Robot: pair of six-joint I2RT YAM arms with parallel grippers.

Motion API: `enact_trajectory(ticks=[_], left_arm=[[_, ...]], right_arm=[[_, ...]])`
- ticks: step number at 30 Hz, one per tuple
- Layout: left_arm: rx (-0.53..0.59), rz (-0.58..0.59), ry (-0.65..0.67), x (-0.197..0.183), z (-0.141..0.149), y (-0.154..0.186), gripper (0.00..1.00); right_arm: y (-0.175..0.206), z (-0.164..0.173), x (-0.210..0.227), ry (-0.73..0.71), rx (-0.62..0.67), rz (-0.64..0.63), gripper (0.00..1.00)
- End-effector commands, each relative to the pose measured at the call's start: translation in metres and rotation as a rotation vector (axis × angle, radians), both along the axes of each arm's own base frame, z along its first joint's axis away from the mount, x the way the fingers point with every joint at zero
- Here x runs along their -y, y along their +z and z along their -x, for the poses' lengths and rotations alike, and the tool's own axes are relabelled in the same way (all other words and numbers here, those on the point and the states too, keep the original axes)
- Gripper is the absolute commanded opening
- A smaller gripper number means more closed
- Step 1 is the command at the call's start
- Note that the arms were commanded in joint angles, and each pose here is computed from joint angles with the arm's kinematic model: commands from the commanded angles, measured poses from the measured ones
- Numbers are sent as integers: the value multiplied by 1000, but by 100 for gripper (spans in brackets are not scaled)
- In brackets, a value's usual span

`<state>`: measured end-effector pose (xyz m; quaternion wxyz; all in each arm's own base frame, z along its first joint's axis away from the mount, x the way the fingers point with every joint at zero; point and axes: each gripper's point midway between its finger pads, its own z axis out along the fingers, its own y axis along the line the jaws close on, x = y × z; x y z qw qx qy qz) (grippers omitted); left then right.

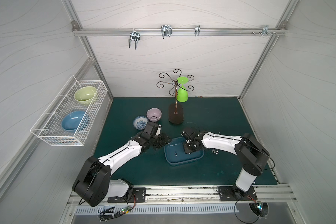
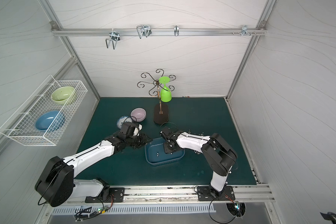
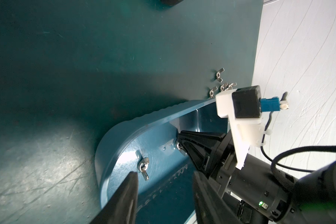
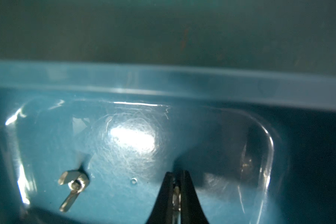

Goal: Take out the wing nut from the storage box
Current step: Pick up the wing nut from the storage box.

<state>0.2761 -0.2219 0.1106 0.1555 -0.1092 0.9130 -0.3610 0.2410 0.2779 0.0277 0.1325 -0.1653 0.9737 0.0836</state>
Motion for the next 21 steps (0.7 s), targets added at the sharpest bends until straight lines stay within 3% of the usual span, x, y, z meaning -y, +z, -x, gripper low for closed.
enact_trajectory(ticks=[1,12,21], left_arm=[[29,17,-15,3,-5,4,49],[53,32,-24,9,-12,21,48],[91,65,-51,24,-28,49,48]], right_arm=[[0,-1,-1,6,1,2,2],[58,-17,-4,27,122,-67,0],[98,-47,26,-35,213,-86,0]])
